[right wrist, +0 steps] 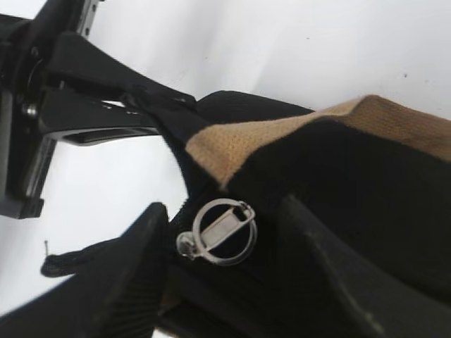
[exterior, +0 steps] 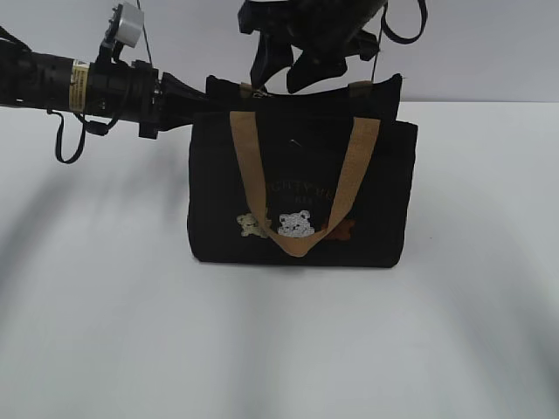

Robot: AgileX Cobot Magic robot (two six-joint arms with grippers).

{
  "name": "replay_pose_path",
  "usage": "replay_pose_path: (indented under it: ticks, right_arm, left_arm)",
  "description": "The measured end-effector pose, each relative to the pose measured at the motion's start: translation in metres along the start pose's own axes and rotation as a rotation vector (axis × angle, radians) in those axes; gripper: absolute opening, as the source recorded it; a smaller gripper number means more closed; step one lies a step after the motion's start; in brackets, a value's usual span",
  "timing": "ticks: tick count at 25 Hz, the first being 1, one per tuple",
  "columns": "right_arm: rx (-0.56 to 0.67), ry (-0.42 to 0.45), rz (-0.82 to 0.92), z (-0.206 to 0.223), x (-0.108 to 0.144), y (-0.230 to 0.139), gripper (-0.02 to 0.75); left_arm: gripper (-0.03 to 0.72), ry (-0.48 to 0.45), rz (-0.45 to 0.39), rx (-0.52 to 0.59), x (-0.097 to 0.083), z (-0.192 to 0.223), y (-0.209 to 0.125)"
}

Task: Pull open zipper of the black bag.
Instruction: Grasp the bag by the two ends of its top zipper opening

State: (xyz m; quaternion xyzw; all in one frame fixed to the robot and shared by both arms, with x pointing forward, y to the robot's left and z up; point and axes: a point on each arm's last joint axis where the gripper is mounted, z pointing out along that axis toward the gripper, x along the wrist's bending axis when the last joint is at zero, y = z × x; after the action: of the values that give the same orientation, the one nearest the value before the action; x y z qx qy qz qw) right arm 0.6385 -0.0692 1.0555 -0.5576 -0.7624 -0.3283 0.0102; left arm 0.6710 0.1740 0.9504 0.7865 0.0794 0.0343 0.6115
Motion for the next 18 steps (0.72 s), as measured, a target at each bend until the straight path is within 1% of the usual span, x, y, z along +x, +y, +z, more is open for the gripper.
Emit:
replay_pose_path:
  ticks: [4, 8, 18]
  right_arm:
    - [0.002, -0.026, 0.026, 0.002, -0.003, 0.000, 0.377]
    - [0.030, -0.030, 0.080, 0.015, -0.008, -0.003, 0.377]
    - [0.058, -0.020, 0.101, 0.020, -0.001, -0.008, 0.378]
  left_arm:
    - [0.034, 0.000, 0.000, 0.000, 0.000, 0.000, 0.000]
    - [0.034, 0.002, 0.001, 0.003, 0.000, 0.000, 0.000]
    - [0.034, 0.000, 0.002, 0.006, 0.000, 0.000, -0.001]
